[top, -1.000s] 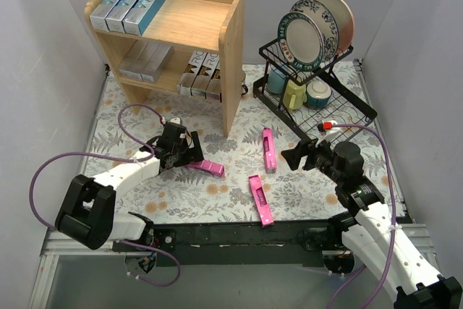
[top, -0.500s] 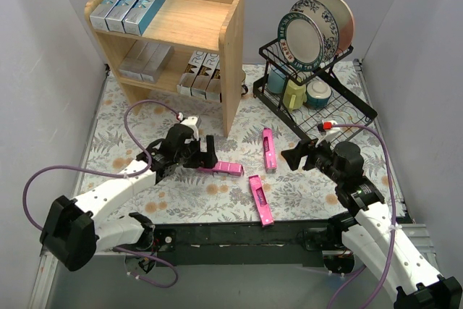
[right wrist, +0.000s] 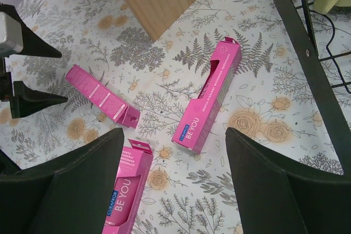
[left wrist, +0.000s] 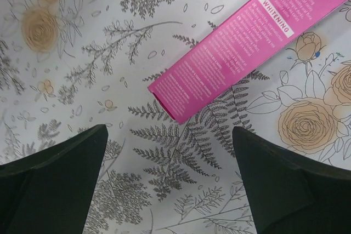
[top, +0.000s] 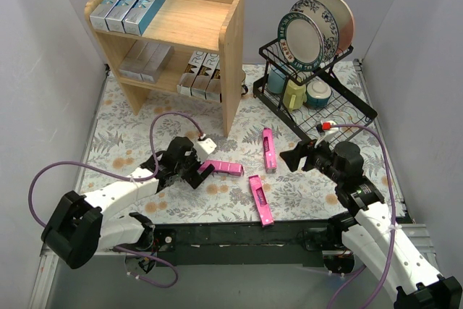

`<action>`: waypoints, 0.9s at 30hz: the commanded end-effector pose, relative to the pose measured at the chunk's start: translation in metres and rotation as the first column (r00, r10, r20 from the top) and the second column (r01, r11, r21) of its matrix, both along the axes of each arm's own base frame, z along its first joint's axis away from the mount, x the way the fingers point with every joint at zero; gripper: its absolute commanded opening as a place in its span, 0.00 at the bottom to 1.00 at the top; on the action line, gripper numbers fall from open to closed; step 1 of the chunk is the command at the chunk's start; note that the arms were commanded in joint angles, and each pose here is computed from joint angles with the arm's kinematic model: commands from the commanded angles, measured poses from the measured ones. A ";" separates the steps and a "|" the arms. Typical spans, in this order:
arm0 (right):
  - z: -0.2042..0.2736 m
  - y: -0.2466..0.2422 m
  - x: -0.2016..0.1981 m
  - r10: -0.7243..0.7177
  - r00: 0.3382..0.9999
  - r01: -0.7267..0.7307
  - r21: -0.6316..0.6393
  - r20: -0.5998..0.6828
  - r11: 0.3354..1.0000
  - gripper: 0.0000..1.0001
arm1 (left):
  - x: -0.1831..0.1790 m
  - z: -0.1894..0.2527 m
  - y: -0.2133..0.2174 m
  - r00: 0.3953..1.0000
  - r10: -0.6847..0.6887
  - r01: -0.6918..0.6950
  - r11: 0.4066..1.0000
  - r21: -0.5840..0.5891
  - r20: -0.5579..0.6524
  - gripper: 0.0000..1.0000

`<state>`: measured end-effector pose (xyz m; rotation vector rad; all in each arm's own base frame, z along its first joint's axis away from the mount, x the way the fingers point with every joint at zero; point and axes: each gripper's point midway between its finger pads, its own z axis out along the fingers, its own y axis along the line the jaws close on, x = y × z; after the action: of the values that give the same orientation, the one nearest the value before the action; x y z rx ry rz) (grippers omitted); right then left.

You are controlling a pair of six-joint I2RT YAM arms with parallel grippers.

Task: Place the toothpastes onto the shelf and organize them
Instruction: Move the toothpaste to the center of the board, then pick up the toothpaste from the center of the board.

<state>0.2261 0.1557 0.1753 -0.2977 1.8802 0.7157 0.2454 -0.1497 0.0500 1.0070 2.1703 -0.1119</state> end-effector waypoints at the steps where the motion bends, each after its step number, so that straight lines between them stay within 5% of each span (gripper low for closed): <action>1: 0.008 0.004 0.002 0.018 0.999 -0.019 0.022 0.050 1.000 0.83 | 0.017 0.017 -0.010 0.979 -0.165 0.159 0.986 0.059 0.121 0.98; 10: 0.003 0.006 0.001 0.036 0.999 -0.037 0.018 0.036 0.999 0.83 | 0.029 0.004 -0.031 0.961 -0.270 0.268 0.963 0.039 0.059 0.98; 15: 0.001 0.007 0.000 0.041 0.999 -0.041 0.018 0.032 0.999 0.83 | 0.023 -0.012 -0.036 0.957 -0.275 0.275 0.961 -0.016 -0.091 0.96; 25: 0.003 0.007 0.002 0.041 0.998 -0.042 0.025 0.049 0.999 0.83 | -0.007 -0.019 -0.051 0.916 -0.247 0.211 0.967 -0.144 -0.317 0.79; 27: 0.004 0.007 0.001 0.041 0.998 -0.042 0.025 0.052 0.999 0.83 | -0.009 -0.017 -0.058 0.910 -0.181 0.116 0.975 -0.190 -0.372 0.66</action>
<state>0.2236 0.1602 0.1650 -0.3175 1.8906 0.7440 0.2492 -0.1933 0.0234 1.2859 2.2538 -0.4377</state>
